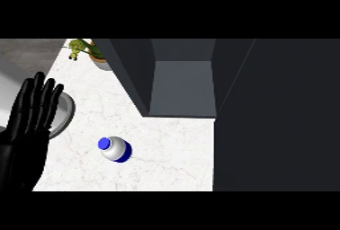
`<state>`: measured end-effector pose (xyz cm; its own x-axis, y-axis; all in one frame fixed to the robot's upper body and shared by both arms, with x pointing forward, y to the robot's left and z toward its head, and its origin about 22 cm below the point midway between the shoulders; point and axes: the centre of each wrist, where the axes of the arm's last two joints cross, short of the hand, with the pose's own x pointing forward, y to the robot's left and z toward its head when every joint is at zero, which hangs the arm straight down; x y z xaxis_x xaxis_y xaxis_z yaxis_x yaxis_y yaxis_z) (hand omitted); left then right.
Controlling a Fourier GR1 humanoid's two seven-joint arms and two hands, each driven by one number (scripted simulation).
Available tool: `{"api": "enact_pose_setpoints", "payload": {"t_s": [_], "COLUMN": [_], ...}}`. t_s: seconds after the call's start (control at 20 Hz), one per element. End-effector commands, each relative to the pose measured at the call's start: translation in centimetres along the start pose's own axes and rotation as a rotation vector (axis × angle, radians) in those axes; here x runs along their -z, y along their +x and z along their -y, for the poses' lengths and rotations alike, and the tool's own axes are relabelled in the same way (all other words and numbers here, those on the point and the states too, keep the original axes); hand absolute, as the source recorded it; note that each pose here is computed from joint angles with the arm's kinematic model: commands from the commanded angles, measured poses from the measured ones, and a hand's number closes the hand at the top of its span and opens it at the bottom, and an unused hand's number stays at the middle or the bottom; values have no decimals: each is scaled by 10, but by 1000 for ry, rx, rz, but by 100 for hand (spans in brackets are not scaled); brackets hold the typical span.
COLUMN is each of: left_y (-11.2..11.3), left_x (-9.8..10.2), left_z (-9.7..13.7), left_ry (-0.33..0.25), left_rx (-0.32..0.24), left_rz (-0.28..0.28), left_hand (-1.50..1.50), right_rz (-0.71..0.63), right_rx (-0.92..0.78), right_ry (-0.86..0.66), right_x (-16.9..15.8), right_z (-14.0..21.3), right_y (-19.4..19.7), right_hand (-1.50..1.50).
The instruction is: Pick up the bottled water, place it into the cabinet and close the cabinet
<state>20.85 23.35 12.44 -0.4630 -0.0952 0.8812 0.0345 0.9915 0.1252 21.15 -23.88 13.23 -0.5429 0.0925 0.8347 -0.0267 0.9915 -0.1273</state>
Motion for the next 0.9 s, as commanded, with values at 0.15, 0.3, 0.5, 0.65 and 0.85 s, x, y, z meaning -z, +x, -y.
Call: {"api": "enact_pose_setpoints", "payload": {"t_s": [0.15, 0.3, 0.5, 0.65, 0.85], "left_y": [12, -7, 12, 40, 54], "left_x": [-13, -36, -67, -70, -76], "left_z": [18, 48, 17, -9, -31], "left_ry": [-403, -641, -738, -765, -786], "left_rx": [-238, -460, -554, -551, -577], "left_rz": [95, -124, -183, -202, -211], "left_hand": [-150, -150, -150, -150, -150], "right_rz": [-72, -172, -227, -222, -237], "right_rx": [35, 209, 238, 235, 252], "right_ry": [-36, 56, 58, 80, 94], "right_x": [-18, -28, -49, -64, -70], "right_z": [1, -19, -7, -1, 3], "right_y": [-3, -6, 8, 43, 74], "right_hand": [-150, -150, -150, -150, -150]}}
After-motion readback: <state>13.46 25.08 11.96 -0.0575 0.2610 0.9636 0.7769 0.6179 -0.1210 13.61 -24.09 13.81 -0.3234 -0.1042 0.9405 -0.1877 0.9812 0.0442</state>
